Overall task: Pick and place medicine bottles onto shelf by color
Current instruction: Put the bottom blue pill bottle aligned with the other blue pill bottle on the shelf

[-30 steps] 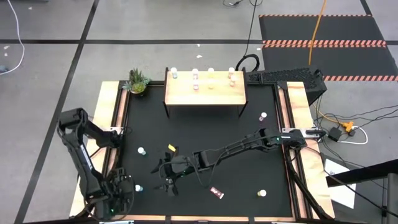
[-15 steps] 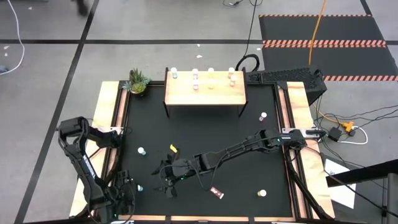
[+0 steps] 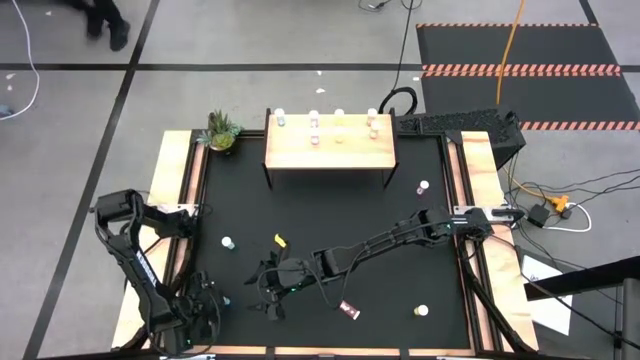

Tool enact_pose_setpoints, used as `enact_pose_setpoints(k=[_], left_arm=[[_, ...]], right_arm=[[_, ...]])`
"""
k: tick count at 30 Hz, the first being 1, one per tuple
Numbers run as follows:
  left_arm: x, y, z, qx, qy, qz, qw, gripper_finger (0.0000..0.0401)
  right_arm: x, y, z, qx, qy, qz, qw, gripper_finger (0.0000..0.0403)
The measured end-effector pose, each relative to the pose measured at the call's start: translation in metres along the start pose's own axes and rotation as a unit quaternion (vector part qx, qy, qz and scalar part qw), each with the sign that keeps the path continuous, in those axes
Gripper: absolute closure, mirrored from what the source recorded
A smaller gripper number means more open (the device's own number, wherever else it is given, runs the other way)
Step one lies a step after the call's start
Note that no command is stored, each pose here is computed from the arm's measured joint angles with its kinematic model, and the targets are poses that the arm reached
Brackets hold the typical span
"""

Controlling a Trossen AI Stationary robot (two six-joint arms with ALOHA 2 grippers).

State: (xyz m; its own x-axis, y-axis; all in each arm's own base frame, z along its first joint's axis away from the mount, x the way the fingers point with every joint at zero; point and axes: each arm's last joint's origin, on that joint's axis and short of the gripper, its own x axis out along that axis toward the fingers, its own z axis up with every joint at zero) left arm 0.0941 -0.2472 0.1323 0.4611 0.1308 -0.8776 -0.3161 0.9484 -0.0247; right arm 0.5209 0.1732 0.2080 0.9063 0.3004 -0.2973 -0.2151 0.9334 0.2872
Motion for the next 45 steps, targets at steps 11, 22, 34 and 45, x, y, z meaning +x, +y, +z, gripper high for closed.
enact_pose_setpoints(k=[11,22,34,45], left_arm=[[-0.014,0.000,0.037,0.011,-0.010,-0.057,0.998,0.0296],[-0.005,0.014,0.112,0.080,-0.061,-0.081,0.992,0.0293],[-0.012,0.028,0.130,0.078,-0.053,-0.091,0.991,0.0293],[-0.016,0.031,0.133,0.031,-0.077,-0.074,0.994,0.0293]], right_arm=[[0.000,0.005,0.003,-0.017,-0.016,0.035,0.999,0.0090],[0.000,-0.012,0.001,-0.025,0.010,-0.011,1.000,0.0090],[-0.008,-0.017,0.005,-0.032,0.041,-0.059,0.997,0.0090],[-0.044,-0.005,0.025,-0.051,0.102,-0.157,0.981,0.0090]])
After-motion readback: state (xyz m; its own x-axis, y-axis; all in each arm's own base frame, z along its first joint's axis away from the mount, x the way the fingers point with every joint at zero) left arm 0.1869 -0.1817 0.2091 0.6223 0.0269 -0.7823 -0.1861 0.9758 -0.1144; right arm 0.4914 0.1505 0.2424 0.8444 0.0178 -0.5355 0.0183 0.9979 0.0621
